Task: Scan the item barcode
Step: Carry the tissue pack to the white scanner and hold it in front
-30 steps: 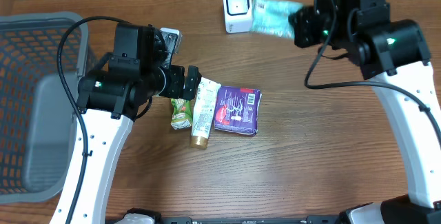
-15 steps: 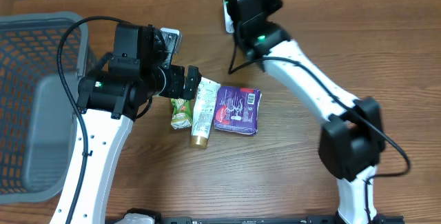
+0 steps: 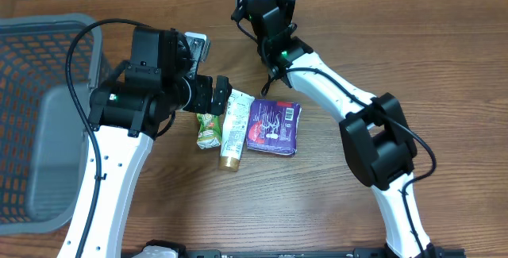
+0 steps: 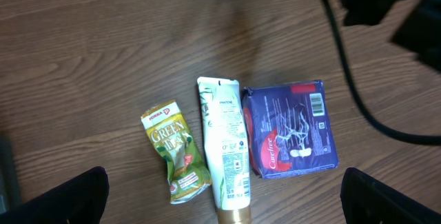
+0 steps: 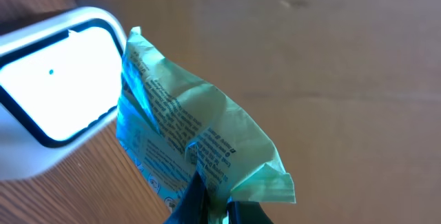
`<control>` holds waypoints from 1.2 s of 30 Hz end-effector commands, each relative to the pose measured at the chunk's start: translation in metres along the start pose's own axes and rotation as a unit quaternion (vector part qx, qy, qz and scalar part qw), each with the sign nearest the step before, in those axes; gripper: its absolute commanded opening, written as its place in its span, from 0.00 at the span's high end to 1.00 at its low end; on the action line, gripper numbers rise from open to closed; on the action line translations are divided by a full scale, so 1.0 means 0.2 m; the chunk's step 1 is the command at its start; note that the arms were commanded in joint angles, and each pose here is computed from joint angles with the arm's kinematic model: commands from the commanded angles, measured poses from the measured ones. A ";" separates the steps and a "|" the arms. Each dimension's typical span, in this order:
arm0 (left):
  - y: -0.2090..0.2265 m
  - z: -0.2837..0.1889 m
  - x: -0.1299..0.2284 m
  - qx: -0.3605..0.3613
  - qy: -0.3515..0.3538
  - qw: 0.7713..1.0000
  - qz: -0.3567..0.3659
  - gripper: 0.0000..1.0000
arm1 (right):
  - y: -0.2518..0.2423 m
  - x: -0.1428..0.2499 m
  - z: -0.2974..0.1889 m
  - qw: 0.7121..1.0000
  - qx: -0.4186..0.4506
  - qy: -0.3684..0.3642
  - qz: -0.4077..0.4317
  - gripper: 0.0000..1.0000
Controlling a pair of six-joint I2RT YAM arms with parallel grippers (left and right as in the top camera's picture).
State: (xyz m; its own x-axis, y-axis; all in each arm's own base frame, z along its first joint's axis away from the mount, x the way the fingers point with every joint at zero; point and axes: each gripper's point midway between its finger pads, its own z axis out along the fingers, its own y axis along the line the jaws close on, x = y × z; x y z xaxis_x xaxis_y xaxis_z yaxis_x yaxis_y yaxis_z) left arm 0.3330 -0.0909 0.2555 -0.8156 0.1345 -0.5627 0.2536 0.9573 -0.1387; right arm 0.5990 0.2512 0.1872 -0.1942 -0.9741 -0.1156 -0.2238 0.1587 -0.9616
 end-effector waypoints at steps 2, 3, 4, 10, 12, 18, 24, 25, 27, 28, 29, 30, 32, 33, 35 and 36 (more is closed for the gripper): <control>-0.01 -0.06 -0.04 0.001 -0.020 1.000 0.011 0.00 | -0.02 -0.05 0.05 0.999 0.029 -0.023 -0.033 0.96; -0.01 -0.06 -0.04 0.000 -0.020 1.000 0.011 0.00 | -0.03 -0.05 0.05 0.998 0.032 -0.023 -0.040 0.96; -0.01 -0.06 -0.04 0.000 -0.020 1.000 0.011 0.00 | -0.01 -0.05 0.06 0.998 0.032 -0.025 -0.047 0.96; -0.01 -0.06 -0.04 0.000 -0.020 1.000 0.011 0.00 | -0.04 -0.03 0.08 0.998 0.042 -0.015 -0.039 0.96; -0.01 -0.06 -0.04 0.000 -0.020 1.000 0.011 0.00 | -0.04 -0.01 0.08 0.998 0.043 -0.008 -0.038 0.96; -0.01 -0.06 -0.04 0.001 -0.020 1.000 0.011 0.00 | -0.02 0.04 0.11 0.998 0.030 0.003 -0.048 0.96; -0.01 -0.06 -0.04 0.001 -0.020 1.000 0.011 0.00 | -0.03 0.07 0.13 0.999 0.029 0.003 -0.036 0.96; -0.01 -0.06 -0.04 0.001 -0.020 1.000 0.011 0.00 | -0.03 0.07 0.13 0.999 0.029 0.001 -0.034 0.96; -0.01 -0.06 -0.04 0.001 -0.020 1.000 0.011 0.00 | -0.02 0.05 0.13 0.999 0.027 -0.009 -0.022 0.96; -0.01 -0.06 -0.04 0.000 -0.020 1.000 0.011 0.00 | -0.02 0.05 0.14 0.999 0.027 -0.010 -0.014 0.96; -0.01 -0.06 -0.04 0.000 -0.020 1.000 0.011 0.00 | -0.03 0.06 0.15 0.999 0.034 -0.009 -0.002 0.96; -0.01 -0.06 -0.04 0.000 -0.020 1.000 0.011 0.00 | -0.03 0.07 0.15 0.999 0.035 -0.008 0.001 0.96; -0.01 -0.06 -0.04 0.001 -0.020 1.000 0.011 0.00 | -0.05 0.07 0.15 0.999 0.043 -0.008 0.022 0.96; -0.01 -0.06 -0.04 0.001 -0.020 1.000 0.011 0.00 | -0.06 0.08 0.15 0.999 0.046 -0.007 0.029 0.96; -0.01 -0.06 -0.04 0.000 -0.020 1.000 0.011 0.00 | -0.07 0.08 0.15 0.998 0.051 -0.005 0.034 0.96; -0.01 -0.06 -0.04 0.000 -0.020 1.000 0.011 0.01 | -0.07 0.08 0.15 0.998 0.052 -0.002 0.035 0.96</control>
State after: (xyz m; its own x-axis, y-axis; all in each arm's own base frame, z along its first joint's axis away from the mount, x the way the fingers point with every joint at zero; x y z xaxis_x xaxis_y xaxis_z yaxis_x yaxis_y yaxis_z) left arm 0.3330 -0.0909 0.2555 -0.8156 0.1345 -0.5627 0.2536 0.9573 -0.1387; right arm 0.6247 0.2331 0.1827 -0.1795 -0.9757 -0.1257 -0.1499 0.1534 -0.9767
